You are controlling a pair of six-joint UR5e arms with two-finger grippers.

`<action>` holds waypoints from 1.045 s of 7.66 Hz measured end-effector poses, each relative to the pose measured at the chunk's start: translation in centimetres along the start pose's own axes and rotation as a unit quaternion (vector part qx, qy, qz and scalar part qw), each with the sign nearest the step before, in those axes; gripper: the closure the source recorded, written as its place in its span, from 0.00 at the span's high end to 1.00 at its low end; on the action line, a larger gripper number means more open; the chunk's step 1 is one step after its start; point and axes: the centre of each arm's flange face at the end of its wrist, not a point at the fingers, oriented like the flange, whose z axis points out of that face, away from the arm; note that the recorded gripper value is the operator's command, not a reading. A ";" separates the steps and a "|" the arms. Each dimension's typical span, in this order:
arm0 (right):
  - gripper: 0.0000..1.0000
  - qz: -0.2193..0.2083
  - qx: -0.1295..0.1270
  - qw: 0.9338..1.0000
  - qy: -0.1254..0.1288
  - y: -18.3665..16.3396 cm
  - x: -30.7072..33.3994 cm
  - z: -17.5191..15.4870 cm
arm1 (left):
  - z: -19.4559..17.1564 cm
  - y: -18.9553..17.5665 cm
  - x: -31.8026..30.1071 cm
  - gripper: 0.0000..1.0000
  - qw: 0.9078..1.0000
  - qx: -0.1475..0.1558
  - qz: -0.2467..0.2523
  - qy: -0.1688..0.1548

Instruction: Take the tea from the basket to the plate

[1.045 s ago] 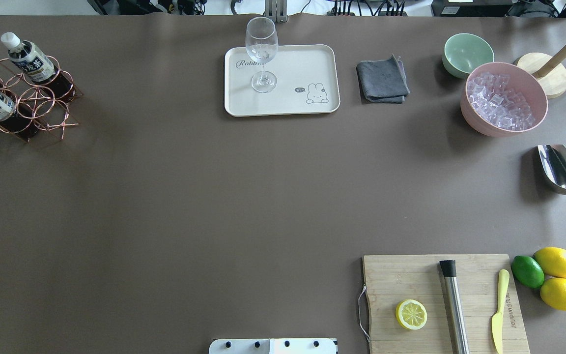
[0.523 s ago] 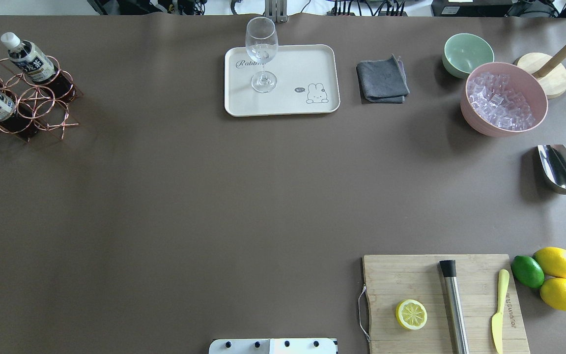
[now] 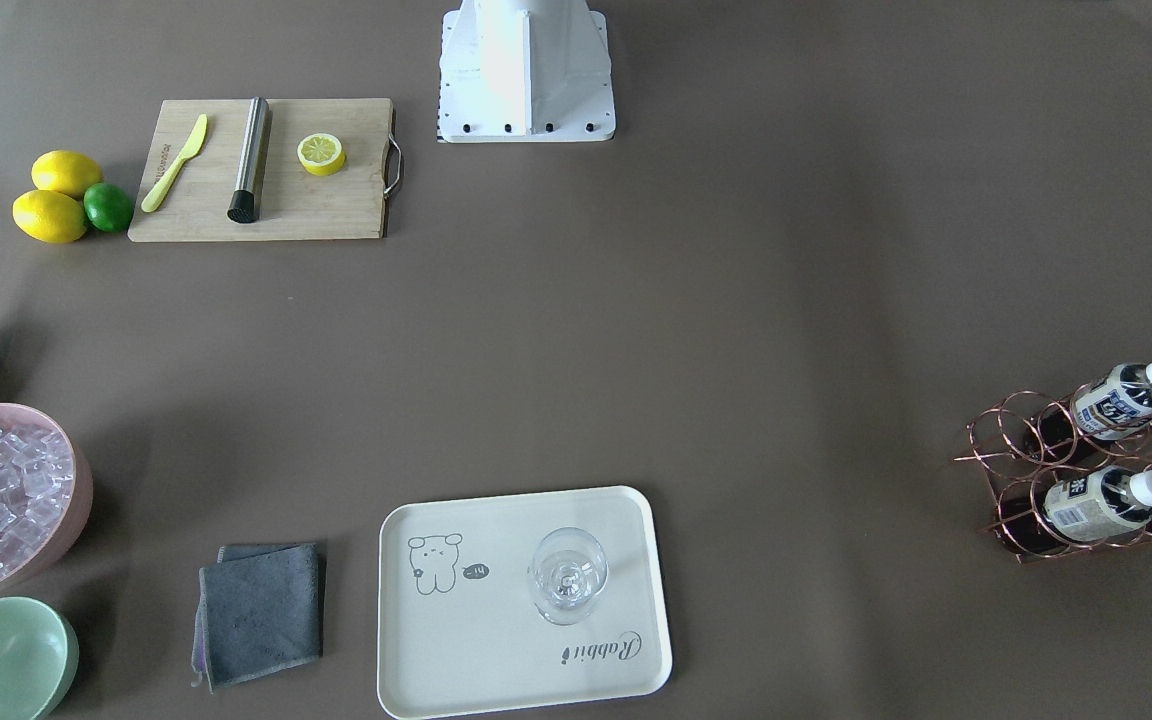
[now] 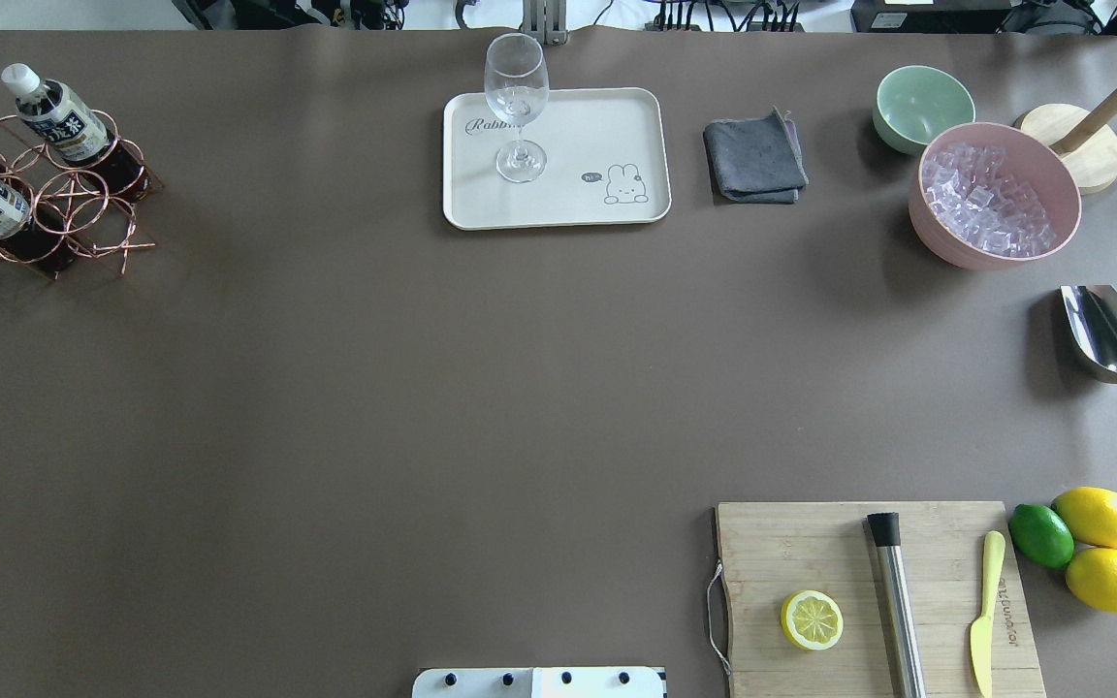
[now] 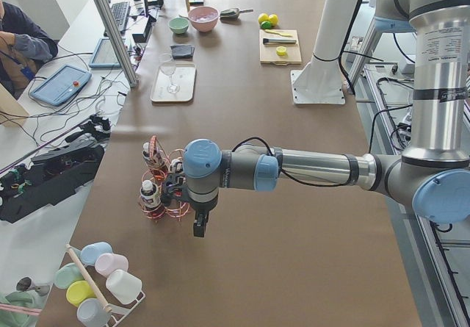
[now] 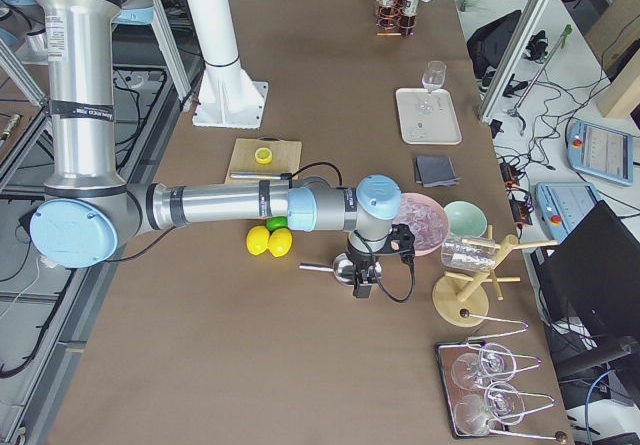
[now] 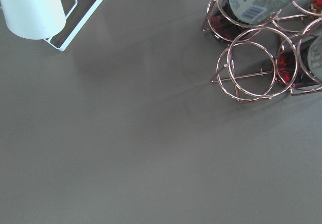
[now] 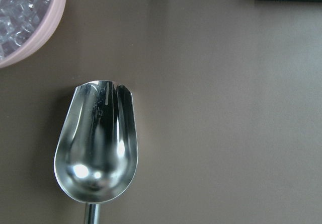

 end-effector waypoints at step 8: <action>1.00 -0.001 -0.001 1.000 -0.001 0.0 -0.1 0.1 | -3.3 -6.0 7.6 0.95 0.957 0.033 0.288 -0.007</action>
